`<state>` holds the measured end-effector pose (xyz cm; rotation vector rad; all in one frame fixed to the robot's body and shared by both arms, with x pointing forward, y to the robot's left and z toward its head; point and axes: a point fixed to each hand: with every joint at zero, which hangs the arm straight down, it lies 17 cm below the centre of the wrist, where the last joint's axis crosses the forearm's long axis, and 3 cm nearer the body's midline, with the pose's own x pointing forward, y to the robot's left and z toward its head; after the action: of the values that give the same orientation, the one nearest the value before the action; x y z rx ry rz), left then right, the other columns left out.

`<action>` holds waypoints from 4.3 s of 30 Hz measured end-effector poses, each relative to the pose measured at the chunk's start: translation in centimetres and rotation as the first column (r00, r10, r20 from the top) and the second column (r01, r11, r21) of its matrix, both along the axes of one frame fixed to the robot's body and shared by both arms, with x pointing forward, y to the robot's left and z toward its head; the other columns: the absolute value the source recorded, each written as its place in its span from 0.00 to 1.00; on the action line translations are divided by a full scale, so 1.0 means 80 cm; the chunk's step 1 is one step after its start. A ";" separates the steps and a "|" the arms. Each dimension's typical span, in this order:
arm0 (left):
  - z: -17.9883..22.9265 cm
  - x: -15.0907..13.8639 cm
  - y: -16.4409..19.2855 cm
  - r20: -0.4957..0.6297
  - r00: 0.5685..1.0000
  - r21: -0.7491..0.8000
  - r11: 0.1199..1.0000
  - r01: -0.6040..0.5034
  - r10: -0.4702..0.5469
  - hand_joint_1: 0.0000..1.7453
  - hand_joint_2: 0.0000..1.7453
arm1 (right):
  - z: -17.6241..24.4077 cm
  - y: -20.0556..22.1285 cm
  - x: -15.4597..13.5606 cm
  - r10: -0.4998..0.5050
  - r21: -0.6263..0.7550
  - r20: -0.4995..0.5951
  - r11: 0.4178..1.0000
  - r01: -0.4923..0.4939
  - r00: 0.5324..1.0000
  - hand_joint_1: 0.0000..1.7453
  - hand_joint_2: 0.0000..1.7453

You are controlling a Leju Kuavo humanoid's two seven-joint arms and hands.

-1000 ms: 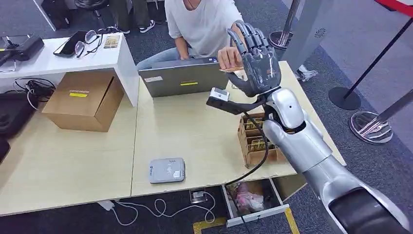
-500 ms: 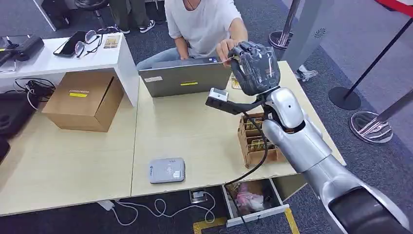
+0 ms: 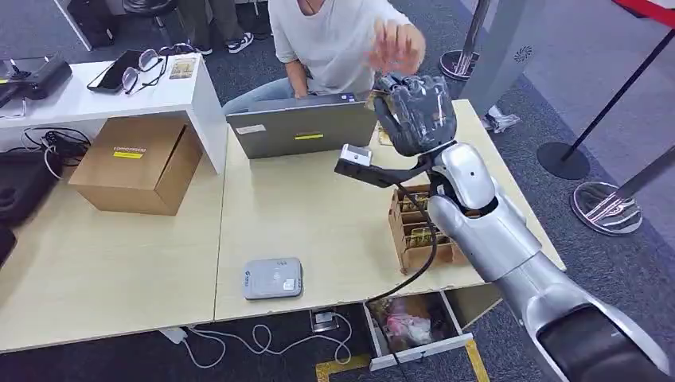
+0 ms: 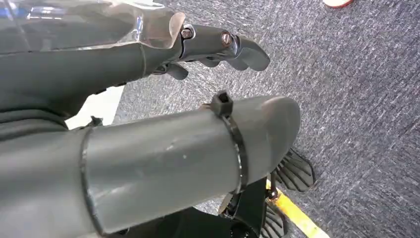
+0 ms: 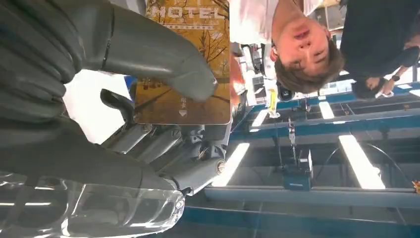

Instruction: Pass the card to the sensor for recognition and then transmit it.

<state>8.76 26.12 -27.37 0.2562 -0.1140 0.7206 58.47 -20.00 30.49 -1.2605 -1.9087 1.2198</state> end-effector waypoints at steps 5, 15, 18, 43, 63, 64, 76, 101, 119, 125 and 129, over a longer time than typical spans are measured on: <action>0.000 0.000 -0.001 0.003 1.000 0.001 1.000 0.001 -0.001 0.00 0.00 | 0.002 0.001 -0.002 0.021 0.047 -0.013 0.999 -0.020 1.000 1.00 1.00; 0.001 0.004 -0.003 0.020 1.000 0.000 1.000 0.002 -0.002 0.00 0.00 | -0.021 0.020 -0.031 0.190 0.324 -0.160 0.937 -0.130 0.969 1.00 1.00; 0.001 0.005 -0.004 0.027 1.000 -0.003 1.000 0.005 -0.004 0.00 0.00 | -0.047 0.033 -0.051 0.268 0.417 -0.230 0.896 -0.154 0.936 1.00 1.00; -0.001 0.002 -0.014 -0.006 0.999 -0.047 0.998 0.042 -0.042 0.00 0.00 | -0.172 0.159 -0.099 0.523 0.658 -0.520 0.749 -0.074 0.675 1.00 1.00; -0.001 0.002 -0.016 -0.016 0.999 -0.058 0.997 0.044 -0.045 0.00 0.00 | -0.216 0.202 -0.100 0.529 0.652 -0.613 0.758 -0.002 0.586 1.00 1.00; -0.001 0.001 -0.016 -0.020 0.999 -0.061 0.997 0.038 -0.039 0.00 0.00 | -0.230 0.206 -0.104 0.522 0.642 -0.636 0.766 0.015 0.568 1.00 1.00; -0.001 0.003 -0.014 -0.024 0.999 -0.064 0.997 0.033 -0.034 0.00 0.00 | -0.344 0.198 -0.134 0.429 0.535 -0.796 0.829 0.165 0.427 1.00 1.00; 0.001 0.013 -0.018 -0.041 0.997 -0.076 0.996 0.056 -0.059 0.00 0.00 | -0.408 0.199 -0.157 0.268 0.373 -0.905 0.873 0.313 0.331 1.00 1.00; 0.002 0.015 -0.021 -0.052 0.996 -0.081 0.994 0.070 -0.074 0.00 0.00 | -0.437 0.153 -0.152 0.146 0.277 -0.944 0.835 0.476 0.295 1.00 1.00; 0.002 0.016 -0.022 -0.055 0.995 -0.086 0.993 0.076 -0.081 0.00 0.00 | -0.435 0.152 -0.150 0.153 0.281 -0.945 0.829 0.483 0.288 1.00 1.00; 0.002 0.016 -0.023 -0.059 0.995 -0.090 0.993 0.079 -0.085 0.00 0.00 | -0.432 0.162 -0.151 0.179 0.297 -0.944 0.832 0.470 0.278 1.00 1.00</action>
<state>10.07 24.27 -27.19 0.1894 -0.0332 0.6338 46.36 -7.07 -4.08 -0.1662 -0.9674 0.8540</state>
